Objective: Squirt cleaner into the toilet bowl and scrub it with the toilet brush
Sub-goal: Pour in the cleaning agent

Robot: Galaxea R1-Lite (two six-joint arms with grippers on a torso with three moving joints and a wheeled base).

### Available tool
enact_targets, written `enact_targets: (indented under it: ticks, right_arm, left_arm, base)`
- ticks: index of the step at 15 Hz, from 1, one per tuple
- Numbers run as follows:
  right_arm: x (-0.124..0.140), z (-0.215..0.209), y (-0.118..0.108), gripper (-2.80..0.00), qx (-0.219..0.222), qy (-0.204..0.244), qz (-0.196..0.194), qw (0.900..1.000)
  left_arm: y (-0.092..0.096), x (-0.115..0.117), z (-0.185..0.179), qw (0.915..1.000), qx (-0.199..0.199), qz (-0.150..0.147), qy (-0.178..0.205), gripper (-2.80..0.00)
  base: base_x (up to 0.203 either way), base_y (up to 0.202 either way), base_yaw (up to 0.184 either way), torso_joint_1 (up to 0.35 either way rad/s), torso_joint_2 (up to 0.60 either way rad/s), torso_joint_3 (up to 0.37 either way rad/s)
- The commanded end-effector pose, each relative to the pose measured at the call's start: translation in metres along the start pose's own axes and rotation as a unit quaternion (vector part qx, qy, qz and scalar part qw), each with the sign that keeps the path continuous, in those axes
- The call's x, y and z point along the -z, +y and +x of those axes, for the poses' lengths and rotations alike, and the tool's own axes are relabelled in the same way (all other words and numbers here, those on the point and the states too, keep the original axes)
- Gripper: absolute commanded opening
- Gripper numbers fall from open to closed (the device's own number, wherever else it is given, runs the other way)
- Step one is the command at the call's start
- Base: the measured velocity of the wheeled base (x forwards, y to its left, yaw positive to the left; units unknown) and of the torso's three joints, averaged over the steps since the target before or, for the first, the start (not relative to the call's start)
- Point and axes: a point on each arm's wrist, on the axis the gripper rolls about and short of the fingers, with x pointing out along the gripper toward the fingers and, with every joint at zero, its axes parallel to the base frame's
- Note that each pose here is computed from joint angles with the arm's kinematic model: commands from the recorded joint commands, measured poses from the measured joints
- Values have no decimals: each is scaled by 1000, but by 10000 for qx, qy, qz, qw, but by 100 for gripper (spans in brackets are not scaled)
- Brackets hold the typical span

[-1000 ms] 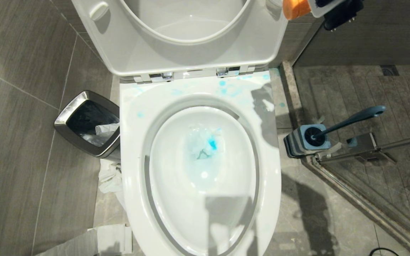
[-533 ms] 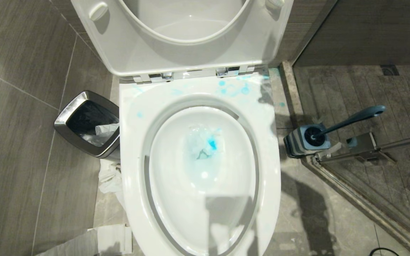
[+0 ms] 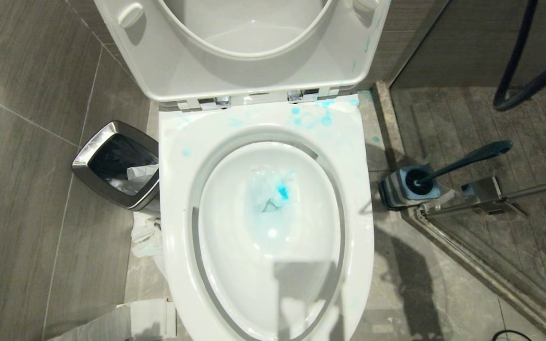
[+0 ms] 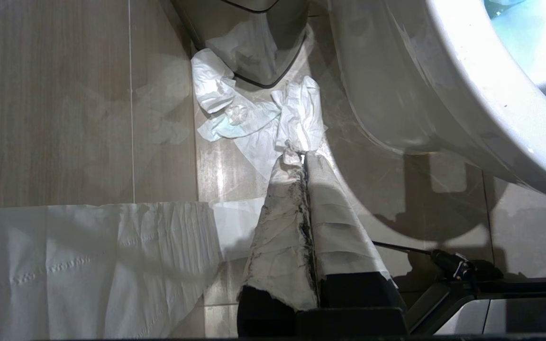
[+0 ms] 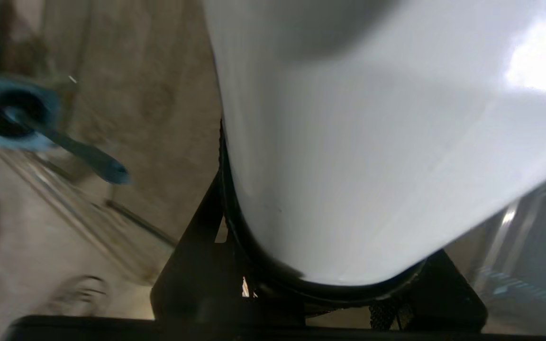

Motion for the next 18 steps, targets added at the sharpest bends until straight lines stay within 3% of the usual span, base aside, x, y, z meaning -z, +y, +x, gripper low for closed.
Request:
enact_targets:
  ticks: [1, 7, 8, 10, 11, 12, 16, 18]
  right_arm:
    - [0, -1, 10, -280, -20, 33, 208, 9998]
    - [5, 0, 5, -280, -11, 42, 344, 9994]
    - [10, 0, 0, -280, -12, 42, 217, 9998]
    - [12, 0, -12, -280, -15, 43, -939, 9956]
    - [13, 4, -22, -280, 17, 103, -1729, 9849]
    - [16, 14, -28, -280, 121, 306, -2038, 9785]
    - [23, 35, -27, -280, 336, 738, -2193, 9723]
    - [24, 35, -16, -280, 278, 714, -2666, 9608]
  left_arm:
    - [0, 0, 0, 10000, 8, 0, 9, -280]
    - [0, 0, 0, 10000, 2, 0, 9, -280]
    - [0, 0, 0, 10000, 2, 0, 9, -280]
    - [0, 0, 0, 10000, -4, 0, 9, -280]
    - [0, 0, 0, 10000, 2, 0, 9, -280]
    - [0, 0, 0, 10000, 2, 0, 9, -280]
    - [0, 0, 0, 10000, 2, 0, 9, -280]
    - [0, 0, 0, 10000, 2, 0, 9, -280]
  base:
    - [0, 0, 0, 0, 0, 0]
    - [0, 0, 0, 0, 0, 0]
    - [0, 0, 0, 0, 0, 0]
    - [0, 0, 0, 0, 0, 0]
    - [0, 0, 0, 0, 0, 0]
    - [0, 0, 0, 0, 0, 0]
    - [0, 0, 0, 0, 0, 0]
    - [0, 0, 0, 0, 0, 0]
